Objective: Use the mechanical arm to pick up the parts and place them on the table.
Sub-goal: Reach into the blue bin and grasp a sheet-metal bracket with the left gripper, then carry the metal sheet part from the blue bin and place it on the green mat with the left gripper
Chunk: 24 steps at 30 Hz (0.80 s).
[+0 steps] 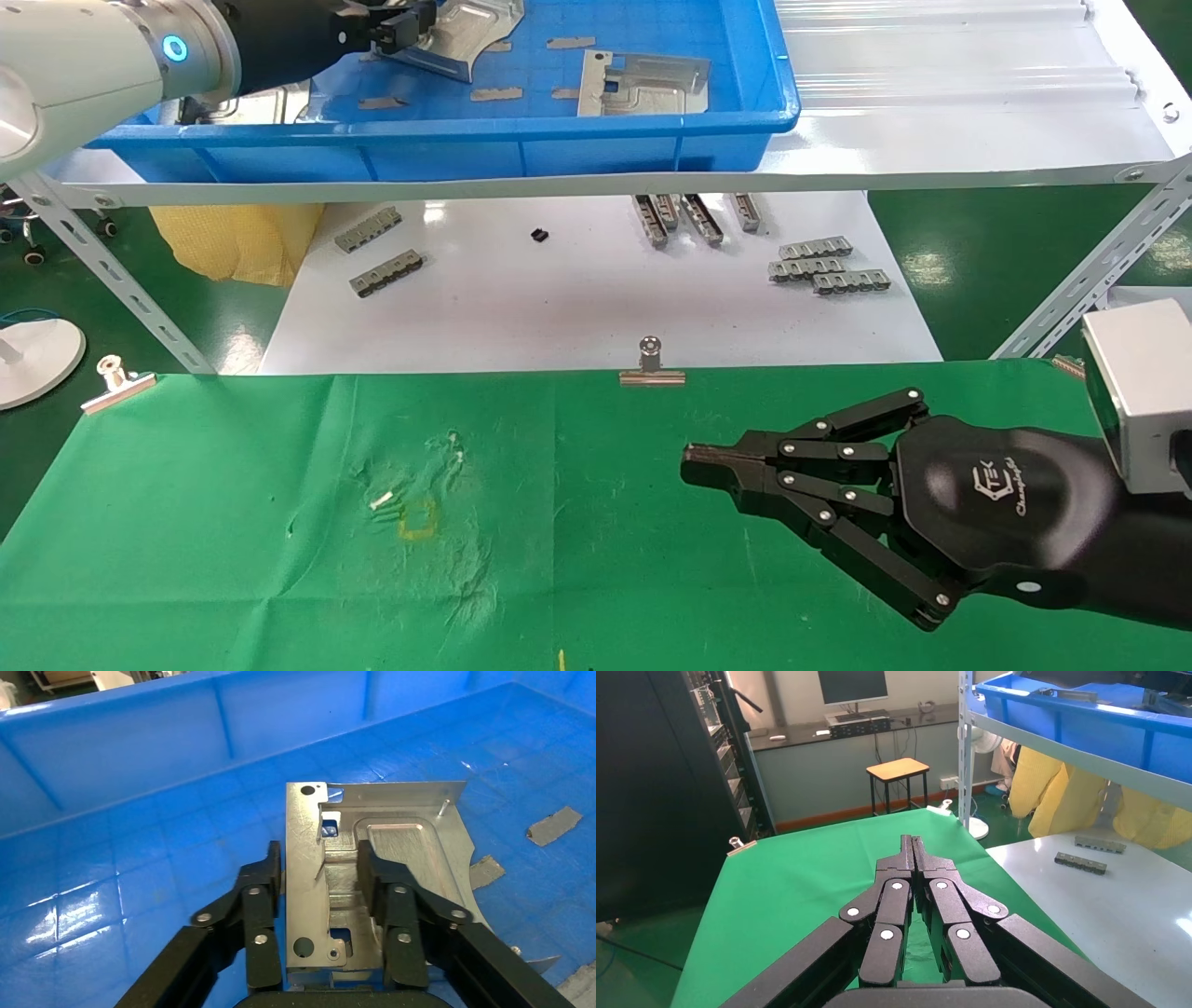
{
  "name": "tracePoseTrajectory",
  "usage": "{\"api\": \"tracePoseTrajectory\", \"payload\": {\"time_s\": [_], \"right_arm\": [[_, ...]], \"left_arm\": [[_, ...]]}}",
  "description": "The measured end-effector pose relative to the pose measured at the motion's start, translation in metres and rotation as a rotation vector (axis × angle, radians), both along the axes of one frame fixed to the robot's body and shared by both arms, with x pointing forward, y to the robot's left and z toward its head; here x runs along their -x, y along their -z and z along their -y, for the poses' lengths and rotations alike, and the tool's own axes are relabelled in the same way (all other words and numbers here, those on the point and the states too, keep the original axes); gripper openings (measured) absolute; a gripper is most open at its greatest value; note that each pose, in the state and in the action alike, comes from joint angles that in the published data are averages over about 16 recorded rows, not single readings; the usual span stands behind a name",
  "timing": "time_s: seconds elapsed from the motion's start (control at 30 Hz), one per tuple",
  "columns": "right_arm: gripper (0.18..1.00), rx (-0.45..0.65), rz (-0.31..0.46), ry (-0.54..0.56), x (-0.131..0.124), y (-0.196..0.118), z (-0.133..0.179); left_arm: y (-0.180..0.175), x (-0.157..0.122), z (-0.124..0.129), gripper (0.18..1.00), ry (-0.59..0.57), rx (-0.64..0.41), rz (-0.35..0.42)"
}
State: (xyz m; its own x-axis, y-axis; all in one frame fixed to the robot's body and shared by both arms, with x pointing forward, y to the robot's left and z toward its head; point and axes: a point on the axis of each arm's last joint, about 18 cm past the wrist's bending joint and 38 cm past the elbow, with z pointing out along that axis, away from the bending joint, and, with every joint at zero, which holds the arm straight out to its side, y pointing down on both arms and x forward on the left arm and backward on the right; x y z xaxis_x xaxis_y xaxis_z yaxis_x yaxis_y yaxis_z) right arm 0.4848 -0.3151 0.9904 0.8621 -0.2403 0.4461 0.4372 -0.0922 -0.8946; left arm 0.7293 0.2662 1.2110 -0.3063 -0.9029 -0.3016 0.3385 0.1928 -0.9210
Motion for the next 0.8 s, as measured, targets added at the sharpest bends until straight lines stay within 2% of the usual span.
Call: {"api": "tracePoseTrajectory", "payload": {"time_s": [0.27, 0.47, 0.8], "right_arm": [[0.193, 0.000, 0.000, 0.000, 0.000, 0.000, 0.000], [0.209, 0.000, 0.000, 0.000, 0.000, 0.000, 0.000], [0.305, 0.000, 0.000, 0.000, 0.000, 0.000, 0.000]], "left_arm": [[-0.005, 0.002, 0.001, 0.376, 0.007, 0.000, 0.016], [-0.014, 0.009, 0.001, 0.302, 0.032, -0.007, 0.046], [-0.022, 0.032, -0.002, 0.275, 0.135, -0.096, 0.105]]}}
